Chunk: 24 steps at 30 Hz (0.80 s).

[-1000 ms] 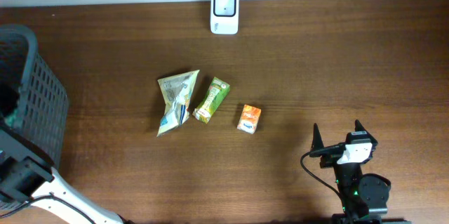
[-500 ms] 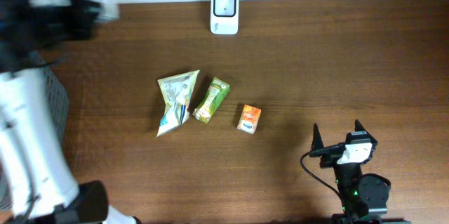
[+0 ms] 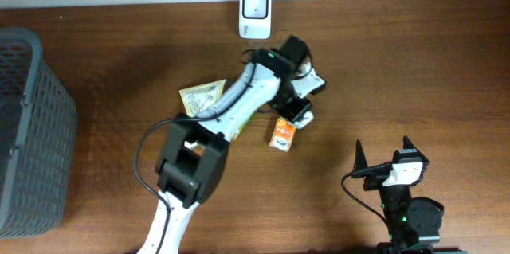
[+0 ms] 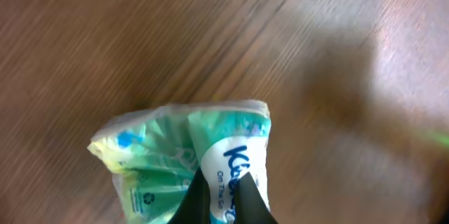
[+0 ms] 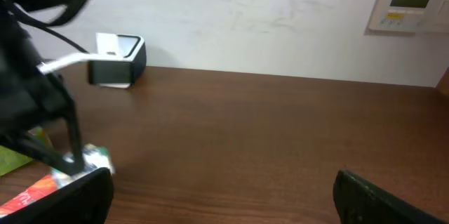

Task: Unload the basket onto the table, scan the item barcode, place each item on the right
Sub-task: 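Grasp the teal tissue pack in the basket and place it beside orange pack, then park the left arm and reach the right gripper to the teal tissue pack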

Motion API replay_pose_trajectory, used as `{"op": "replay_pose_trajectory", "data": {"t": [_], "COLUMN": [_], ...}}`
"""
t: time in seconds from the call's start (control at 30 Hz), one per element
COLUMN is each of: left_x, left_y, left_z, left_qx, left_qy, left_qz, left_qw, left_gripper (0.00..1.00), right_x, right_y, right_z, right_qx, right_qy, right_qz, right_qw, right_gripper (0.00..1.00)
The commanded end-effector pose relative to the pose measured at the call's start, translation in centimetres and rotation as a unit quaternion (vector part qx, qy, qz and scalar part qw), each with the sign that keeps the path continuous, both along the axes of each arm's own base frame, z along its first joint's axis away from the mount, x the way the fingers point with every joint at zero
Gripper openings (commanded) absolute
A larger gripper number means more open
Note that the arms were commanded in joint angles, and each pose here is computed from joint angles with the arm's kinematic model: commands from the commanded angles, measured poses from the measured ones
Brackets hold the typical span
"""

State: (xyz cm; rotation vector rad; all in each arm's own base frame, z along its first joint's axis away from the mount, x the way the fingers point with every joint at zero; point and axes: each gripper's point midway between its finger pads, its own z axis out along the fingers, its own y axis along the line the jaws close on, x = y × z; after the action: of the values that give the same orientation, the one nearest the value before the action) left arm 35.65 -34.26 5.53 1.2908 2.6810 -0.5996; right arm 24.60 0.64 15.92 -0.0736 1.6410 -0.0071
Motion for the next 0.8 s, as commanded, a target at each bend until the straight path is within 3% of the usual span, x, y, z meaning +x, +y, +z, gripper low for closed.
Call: {"op": "replay_pose_trajectory", "data": {"t": [0.0,0.03,0.1,0.13,0.2,0.3,0.33,0.4,0.47,0.6,0.77], "left_x": [0.2,0.3,0.6,0.8,4.2,6.5,7.7,9.0,10.1,10.6,9.3], "left_y": [-1.6,-1.9,-2.1,-2.1,-0.3,2.1,4.3,7.5,13.1,23.9,33.2], "left_z": [-0.1,-0.1,0.0,0.1,4.1,10.2,14.7,19.3,23.5,26.6,25.1], "left_qx": [-0.011,-0.015,-0.017,-0.019,-0.018,-0.045,-0.065,-0.085,-0.093,-0.055,0.001], "left_qy": [-0.026,-0.031,-0.038,-0.04,-0.076,-0.115,-0.148,-0.183,-0.207,-0.229,-0.19], "left_qz": [-0.021,-0.022,-0.022,-0.018,0.045,0.078,0.102,0.143,0.232,0.361,0.438], "left_qw": [0.999,0.999,0.999,0.999,0.996,0.989,0.982,0.969,0.946,0.902,0.878], "left_gripper": [0.13,0.34,0.99,0.99,0.99,0.99,0.99,1.0,0.99,1.0,0.99], "right_x": [0.0,0.0,0.0,0.0,0.0,0.0,0.0,0.0,0.0,0.0,0.0], "right_y": [0.0,0.0,0.0,0.0,0.0,0.0,0.0,0.0,0.0,0.0,0.1], "right_z": [-0.3,-0.3,-0.3,-0.3,-0.3,-0.3,-0.3,-0.3,-0.3,-0.3,-0.3], "right_qx": [0.0,0.0,0.0,0.0,0.0,0.0,0.0,0.0,0.0,0.0,0.0], "right_qy": [0.002,0.002,0.002,0.002,0.002,0.002,0.002,0.002,0.002,0.002,0.002], "right_qz": [0.0,0.0,0.0,0.0,0.0,0.0,0.0,0.0,0.0,0.0,0.001], "right_qw": [1.0,1.0,1.0,1.0,1.0,1.0,1.0,1.0,1.0,1.0,1.0], "right_gripper": [0.99,0.99,0.99,0.99,0.99,0.99,0.99,0.99,0.99,0.99,0.99]}}
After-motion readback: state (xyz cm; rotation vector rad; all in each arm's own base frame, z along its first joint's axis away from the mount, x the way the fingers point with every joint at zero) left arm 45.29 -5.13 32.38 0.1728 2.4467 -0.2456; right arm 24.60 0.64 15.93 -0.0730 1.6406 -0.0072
